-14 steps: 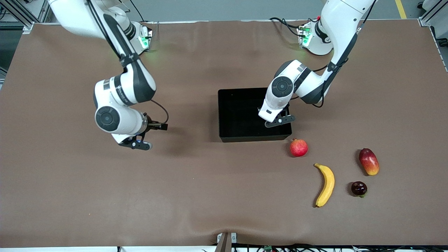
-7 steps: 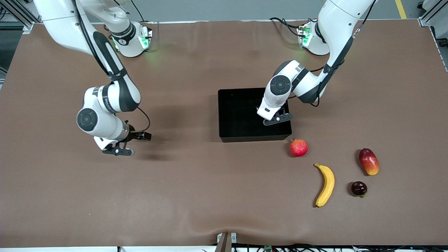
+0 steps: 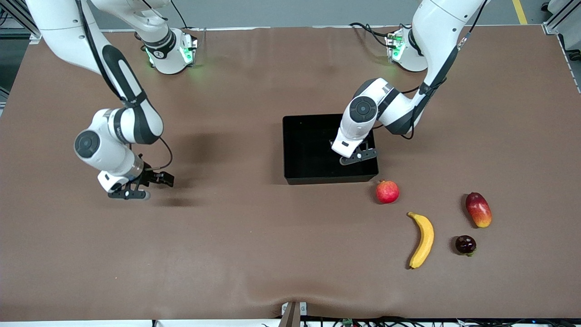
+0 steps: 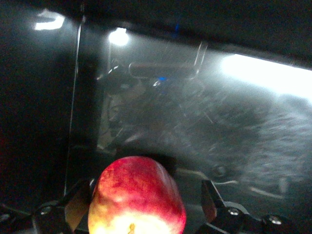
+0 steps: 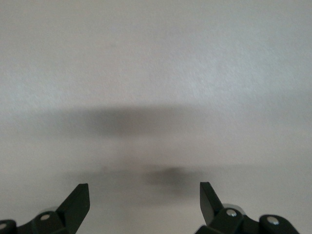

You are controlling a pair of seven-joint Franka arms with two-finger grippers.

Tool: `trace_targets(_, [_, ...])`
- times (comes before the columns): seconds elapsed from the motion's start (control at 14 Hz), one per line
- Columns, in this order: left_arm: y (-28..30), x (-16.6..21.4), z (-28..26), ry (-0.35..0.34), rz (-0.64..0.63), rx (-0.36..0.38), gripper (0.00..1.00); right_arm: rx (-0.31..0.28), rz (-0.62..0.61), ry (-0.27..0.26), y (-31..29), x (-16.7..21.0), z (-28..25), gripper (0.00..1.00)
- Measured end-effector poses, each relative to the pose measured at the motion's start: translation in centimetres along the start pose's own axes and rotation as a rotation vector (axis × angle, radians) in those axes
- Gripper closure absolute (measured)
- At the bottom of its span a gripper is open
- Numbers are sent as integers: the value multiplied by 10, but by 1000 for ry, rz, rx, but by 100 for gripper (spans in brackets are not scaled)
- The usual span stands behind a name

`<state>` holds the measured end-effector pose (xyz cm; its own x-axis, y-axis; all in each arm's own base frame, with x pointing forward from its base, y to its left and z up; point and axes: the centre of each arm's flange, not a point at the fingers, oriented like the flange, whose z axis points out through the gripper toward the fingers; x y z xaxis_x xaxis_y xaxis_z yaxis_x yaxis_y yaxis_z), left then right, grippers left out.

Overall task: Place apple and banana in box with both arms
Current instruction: 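Open the left gripper over the tray while the right gripper withdraws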

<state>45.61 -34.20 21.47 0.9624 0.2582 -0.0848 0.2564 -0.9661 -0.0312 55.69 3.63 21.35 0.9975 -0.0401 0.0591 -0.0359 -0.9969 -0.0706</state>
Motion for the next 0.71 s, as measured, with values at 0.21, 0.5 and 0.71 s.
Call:
trace_targets(0.21, [7,10,-49,48,-29,-4,0,-7,-31,14,17,-25,-5,0])
trace_targets(0.5, [5,28,-145,60,-56,90,0,-14,-76,48,69,-37,-34,0])
trace_targets(0.71, [-20,68,-190,71,-26,96,0,-9,-79,55,73,-48,-56,0])
